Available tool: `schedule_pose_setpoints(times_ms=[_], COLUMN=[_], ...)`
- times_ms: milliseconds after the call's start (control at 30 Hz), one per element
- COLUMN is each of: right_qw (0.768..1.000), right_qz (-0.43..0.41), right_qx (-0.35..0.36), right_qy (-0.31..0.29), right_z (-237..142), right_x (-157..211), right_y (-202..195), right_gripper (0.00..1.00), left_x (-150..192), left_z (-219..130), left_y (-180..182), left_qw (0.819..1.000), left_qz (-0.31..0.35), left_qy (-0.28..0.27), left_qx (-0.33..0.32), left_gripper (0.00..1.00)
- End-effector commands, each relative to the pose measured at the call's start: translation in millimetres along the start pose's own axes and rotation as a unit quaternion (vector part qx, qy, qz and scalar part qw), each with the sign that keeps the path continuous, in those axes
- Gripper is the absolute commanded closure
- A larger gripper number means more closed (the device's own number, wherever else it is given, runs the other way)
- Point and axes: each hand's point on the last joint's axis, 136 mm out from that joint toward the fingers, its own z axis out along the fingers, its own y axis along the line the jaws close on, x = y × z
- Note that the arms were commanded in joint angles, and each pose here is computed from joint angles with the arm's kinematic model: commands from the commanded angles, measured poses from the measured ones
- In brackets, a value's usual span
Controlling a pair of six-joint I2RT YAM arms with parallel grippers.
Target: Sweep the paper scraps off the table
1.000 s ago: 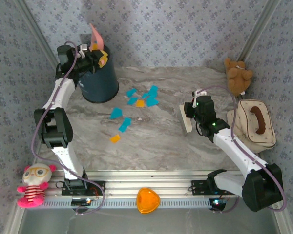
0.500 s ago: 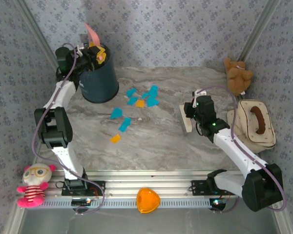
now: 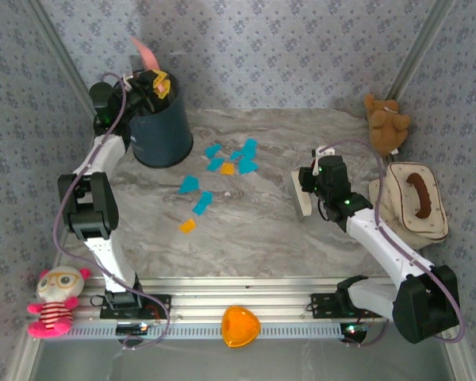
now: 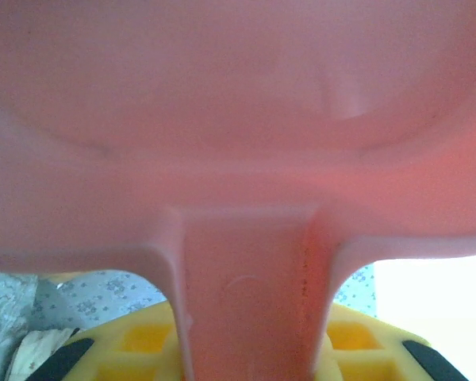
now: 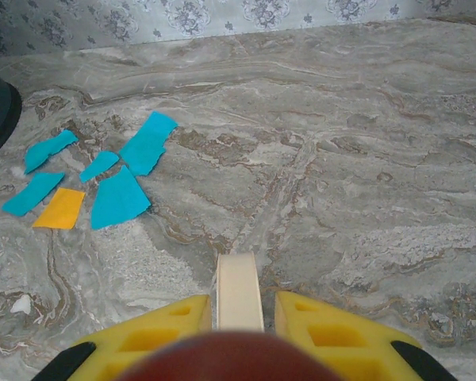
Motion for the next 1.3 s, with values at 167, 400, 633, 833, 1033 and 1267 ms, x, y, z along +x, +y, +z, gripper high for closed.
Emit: schedule_pose_setpoints(times_ms=[167,400,633,833,1033,1267], right_qw=[1.0,1.0,0.999,0.998,0.995,0.985], right_qz=[0.012,0.013,0.02,0.025,0.056,0.109], right_qx=[-0.009,-0.009,-0.015,-0.035,-0.066,-0.121], right_qy=[-0.016,-0.02,-0.033,-0.039,-0.051,-0.06], right_z=[-1.9,-4.1,-8.9,-7.7,-4.1,7.6], right_x=[-11.4,-13.1,-19.9,-22.6,-28.7,-39.1], right_y=[4.8,4.9,6.8,13.7,21.7,36.3], right_gripper=[1.0,1.0,1.0,1.0,1.0,1.0], left_x=[9.7,17.1,31.6,48.5,68.6,92.0], left_z=[6.6,6.6,1.5,-7.1,-26.3,-49.4], left_y=[-20.6,-19.2,-15.4,-10.3,-2.4,0.6], left_qw=[0.998,0.999,0.996,0.984,0.953,0.91], left_qz=[-0.006,0.023,0.083,0.148,0.241,0.331], left_qy=[0.017,0.029,0.045,0.06,0.07,0.088], left_qx=[0.063,0.04,-0.011,-0.072,-0.167,-0.234], left_gripper=[1.0,1.0,1.0,1.0,1.0,1.0])
